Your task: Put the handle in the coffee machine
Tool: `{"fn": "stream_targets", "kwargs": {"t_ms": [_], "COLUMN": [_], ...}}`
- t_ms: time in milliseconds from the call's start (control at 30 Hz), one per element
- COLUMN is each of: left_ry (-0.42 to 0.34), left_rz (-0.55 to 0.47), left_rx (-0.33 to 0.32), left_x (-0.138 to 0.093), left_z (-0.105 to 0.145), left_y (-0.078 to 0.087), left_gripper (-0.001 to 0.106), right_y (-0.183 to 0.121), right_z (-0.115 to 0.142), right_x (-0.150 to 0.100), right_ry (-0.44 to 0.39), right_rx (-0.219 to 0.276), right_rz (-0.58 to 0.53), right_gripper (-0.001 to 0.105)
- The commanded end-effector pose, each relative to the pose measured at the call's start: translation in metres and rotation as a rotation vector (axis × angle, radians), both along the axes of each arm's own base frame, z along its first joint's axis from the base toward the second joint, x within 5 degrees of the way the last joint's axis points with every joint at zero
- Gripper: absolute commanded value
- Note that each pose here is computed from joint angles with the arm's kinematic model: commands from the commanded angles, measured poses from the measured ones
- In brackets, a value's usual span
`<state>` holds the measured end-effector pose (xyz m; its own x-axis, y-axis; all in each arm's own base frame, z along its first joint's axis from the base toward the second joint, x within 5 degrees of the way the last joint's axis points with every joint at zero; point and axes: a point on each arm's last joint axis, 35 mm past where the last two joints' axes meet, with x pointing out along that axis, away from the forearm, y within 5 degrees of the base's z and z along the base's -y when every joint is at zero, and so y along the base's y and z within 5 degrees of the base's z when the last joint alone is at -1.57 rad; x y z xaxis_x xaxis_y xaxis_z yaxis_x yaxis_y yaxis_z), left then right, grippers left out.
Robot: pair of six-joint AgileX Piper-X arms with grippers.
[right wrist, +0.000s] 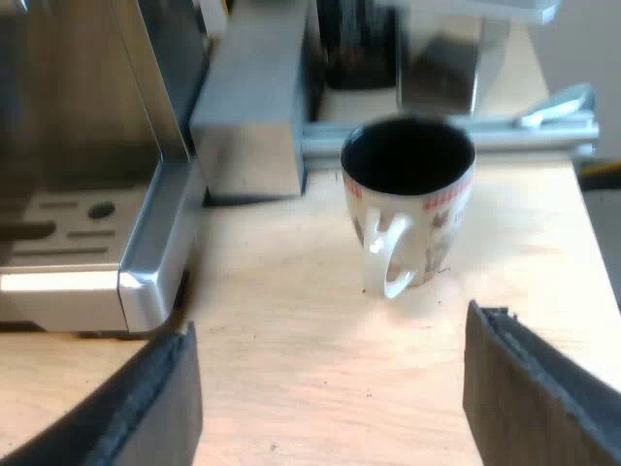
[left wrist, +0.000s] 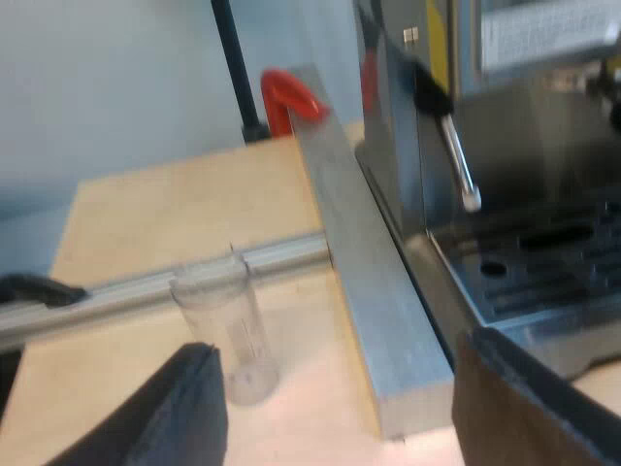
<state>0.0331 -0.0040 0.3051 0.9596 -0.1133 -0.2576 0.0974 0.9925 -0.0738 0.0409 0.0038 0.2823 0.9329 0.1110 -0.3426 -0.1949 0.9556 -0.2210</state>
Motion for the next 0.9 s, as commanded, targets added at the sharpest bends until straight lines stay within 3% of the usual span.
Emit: {"fn": "stream_targets", "kwargs": {"t_ms": [33, 333, 533, 900], "left_ry": [0.024, 0.082, 0.095, 0.105], "left_rz": [0.016, 0.017, 0.167, 0.135], "left_rx": [-0.014, -0.012, 0.037, 0.028], "left_x": [0.006, 0.013, 0.01, 0.008], "left_z": [-0.007, -0.025, -0.023, -0.022], "left_y": [0.0, 0.0, 0.006, 0.005], "left_gripper": [0.054, 0.054, 0.054, 0.054], "right_y": [0.0, 0.0, 0.0, 0.0], "right_z": [0.002, 0.002, 0.002, 0.002], "right_x": [0.001, 0.001, 0.001, 0.001], "right_ry": [0.002, 0.002, 0.002, 0.002], "right_rx": [-0.003, -0.003, -0.003, -0.003], "right_rz": [0.007, 0.007, 0.007, 0.007], "right_gripper": [0.061, 0.061, 0.061, 0.061]}}
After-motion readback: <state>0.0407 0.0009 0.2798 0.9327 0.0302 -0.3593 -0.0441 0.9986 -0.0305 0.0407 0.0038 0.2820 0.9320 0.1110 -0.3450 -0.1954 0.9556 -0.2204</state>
